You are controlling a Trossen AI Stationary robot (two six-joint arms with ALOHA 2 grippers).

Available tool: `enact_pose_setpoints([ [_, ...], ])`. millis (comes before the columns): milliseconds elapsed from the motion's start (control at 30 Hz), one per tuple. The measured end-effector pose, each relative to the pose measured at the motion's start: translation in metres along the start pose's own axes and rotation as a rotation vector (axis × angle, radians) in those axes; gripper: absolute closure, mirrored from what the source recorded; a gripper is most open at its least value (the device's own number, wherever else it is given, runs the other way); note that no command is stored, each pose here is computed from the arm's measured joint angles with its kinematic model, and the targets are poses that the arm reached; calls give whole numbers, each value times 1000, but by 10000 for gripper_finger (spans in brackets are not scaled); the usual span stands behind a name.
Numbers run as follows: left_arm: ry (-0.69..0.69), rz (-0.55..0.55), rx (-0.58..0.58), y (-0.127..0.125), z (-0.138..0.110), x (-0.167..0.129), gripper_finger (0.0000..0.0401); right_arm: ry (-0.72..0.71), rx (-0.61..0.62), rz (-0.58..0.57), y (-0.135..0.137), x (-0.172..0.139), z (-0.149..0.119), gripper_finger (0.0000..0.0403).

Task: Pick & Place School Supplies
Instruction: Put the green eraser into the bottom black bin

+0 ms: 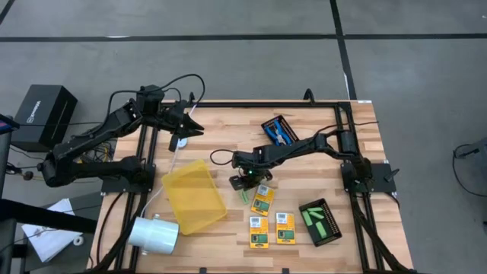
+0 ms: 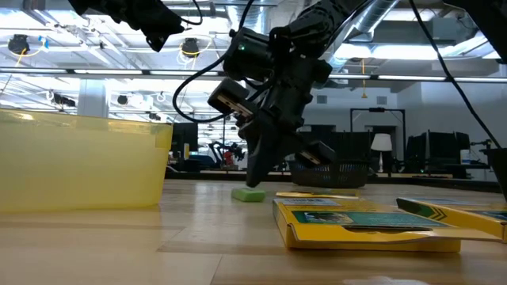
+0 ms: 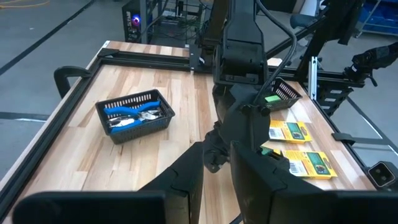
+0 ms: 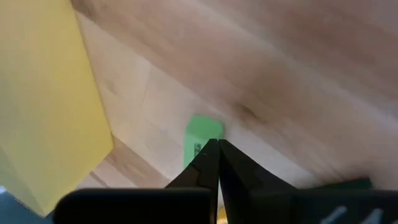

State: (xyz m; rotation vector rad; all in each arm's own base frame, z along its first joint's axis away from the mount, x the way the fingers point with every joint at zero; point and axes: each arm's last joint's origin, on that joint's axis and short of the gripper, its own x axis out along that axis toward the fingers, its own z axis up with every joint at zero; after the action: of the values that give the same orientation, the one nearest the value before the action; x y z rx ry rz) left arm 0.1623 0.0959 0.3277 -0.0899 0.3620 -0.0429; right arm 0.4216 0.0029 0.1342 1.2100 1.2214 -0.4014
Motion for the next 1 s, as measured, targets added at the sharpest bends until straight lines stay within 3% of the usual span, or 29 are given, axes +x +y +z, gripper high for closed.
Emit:
enact_pose_setpoints([
  [267, 17, -29, -52, 1, -2, 5, 332, -130, -29, 124, 1, -12, 33, 403],
  [433, 169, -77, -146, 10, -18, 32, 361, -241, -63, 245, 4, -24, 57, 403],
  [567, 253, -105, -195, 17, -30, 52, 389, -252, -106, 319, 15, -35, 53, 403],
  [767, 286, -106, -221, 26, -37, 66, 398, -75, -126, 71, 5, -21, 13, 403],
  [933, 230, -92, -198, 30, -32, 68, 400, 239, -218, 196, -2, 18, 3, 403],
  [1000, 232, -92, -208, 30, -32, 68, 400, 294, -260, 226, -3, 30, 1, 403],
])
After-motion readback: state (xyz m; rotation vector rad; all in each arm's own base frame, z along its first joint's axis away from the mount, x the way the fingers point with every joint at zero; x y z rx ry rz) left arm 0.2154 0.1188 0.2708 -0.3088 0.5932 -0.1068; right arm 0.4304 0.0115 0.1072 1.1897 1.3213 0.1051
